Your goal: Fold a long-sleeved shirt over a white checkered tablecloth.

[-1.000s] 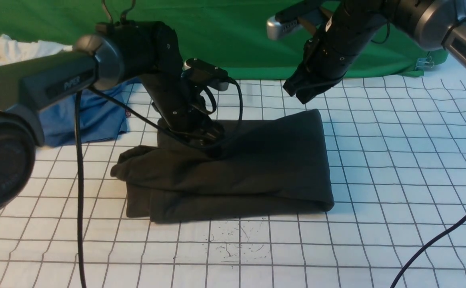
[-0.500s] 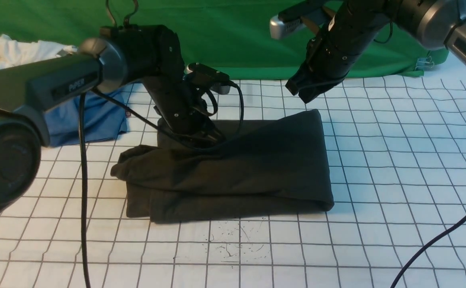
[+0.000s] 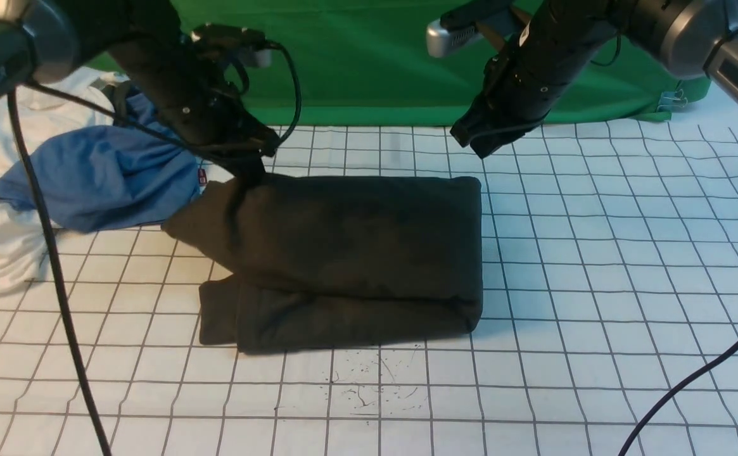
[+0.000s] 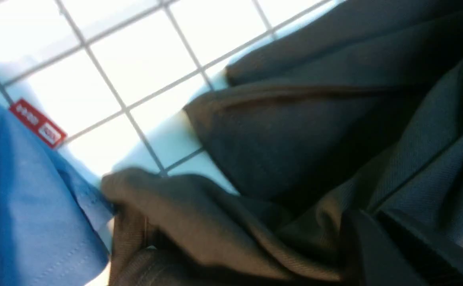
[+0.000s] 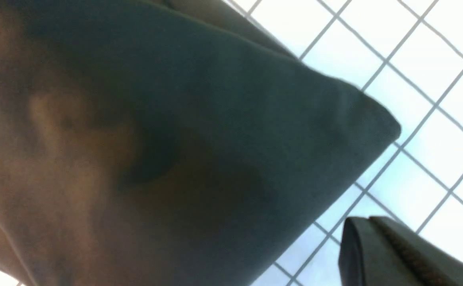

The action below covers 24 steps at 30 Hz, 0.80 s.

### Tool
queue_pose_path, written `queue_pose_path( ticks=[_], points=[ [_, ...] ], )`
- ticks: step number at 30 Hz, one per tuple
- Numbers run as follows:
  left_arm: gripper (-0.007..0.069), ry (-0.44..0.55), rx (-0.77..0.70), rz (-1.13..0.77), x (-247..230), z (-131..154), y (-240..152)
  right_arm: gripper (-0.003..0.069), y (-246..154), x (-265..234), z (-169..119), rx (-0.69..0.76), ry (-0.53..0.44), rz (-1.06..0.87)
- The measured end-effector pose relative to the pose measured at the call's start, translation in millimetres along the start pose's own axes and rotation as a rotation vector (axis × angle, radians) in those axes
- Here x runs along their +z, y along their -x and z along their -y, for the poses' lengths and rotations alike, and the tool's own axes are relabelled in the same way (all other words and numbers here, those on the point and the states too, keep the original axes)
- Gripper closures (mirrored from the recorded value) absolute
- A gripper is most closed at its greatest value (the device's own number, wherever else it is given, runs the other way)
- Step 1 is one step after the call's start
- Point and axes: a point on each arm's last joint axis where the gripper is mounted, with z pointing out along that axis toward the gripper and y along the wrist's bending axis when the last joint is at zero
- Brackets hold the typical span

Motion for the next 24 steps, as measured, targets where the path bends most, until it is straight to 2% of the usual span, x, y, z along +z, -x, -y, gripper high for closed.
queue_pose_path(
  ticks=[4, 6, 9, 10, 12, 13, 14, 15, 17, 20, 23, 24],
  points=[
    [0.0599, -0.006, -0.031, -0.004, 10, -1, -6, 0.0609, 0, 0, 0, 0.000, -0.001, 0.003],
    [0.0544, 0.007, -0.040, -0.005, 12, -3, -7, 0.0609, 0, 0, 0, 0.000, -0.002, 0.004],
    [0.0382, 0.037, -0.047, -0.007, 12, -6, -7, 0.0609, 0, 3, 0, 0.001, 0.001, -0.003],
    [0.0359, 0.039, -0.049, -0.008, 12, -6, -7, 0.0609, -1, 5, 0, 0.001, 0.002, -0.007],
    [0.0215, 0.046, -0.065, -0.009, 8, -5, -7, 0.0609, -4, 17, 0, 0.003, 0.017, -0.044],
    [0.0195, 0.045, -0.067, -0.011, 8, -5, -7, 0.0609, -4, 17, 0, 0.003, 0.017, -0.045],
    [0.0125, 0.047, -0.089, -0.007, -1, -2, -7, 0.0609, -7, 28, 0, 0.006, 0.029, -0.075],
    [0.0096, 0.049, -0.098, -0.005, -5, -2, -6, 0.0609, -8, 34, 1, 0.008, 0.033, -0.086],
    [0.0071, 0.061, -0.129, 0.006, -18, 2, -5, 0.0609, -10, 46, 1, 0.012, 0.043, -0.106],
    [0.0076, 0.070, -0.153, 0.003, -28, 5, -5, 0.0609, -12, 61, 1, 0.024, 0.049, -0.106],
    [0.0132, 0.071, -0.161, -0.008, -24, 11, -7, 0.0609, -13, 82, 3, 0.051, 0.045, -0.100],
    [0.0181, 0.068, -0.158, -0.030, -14, 15, -12, 0.0609, -15, 94, 4, 0.064, 0.044, -0.102]
  ],
)
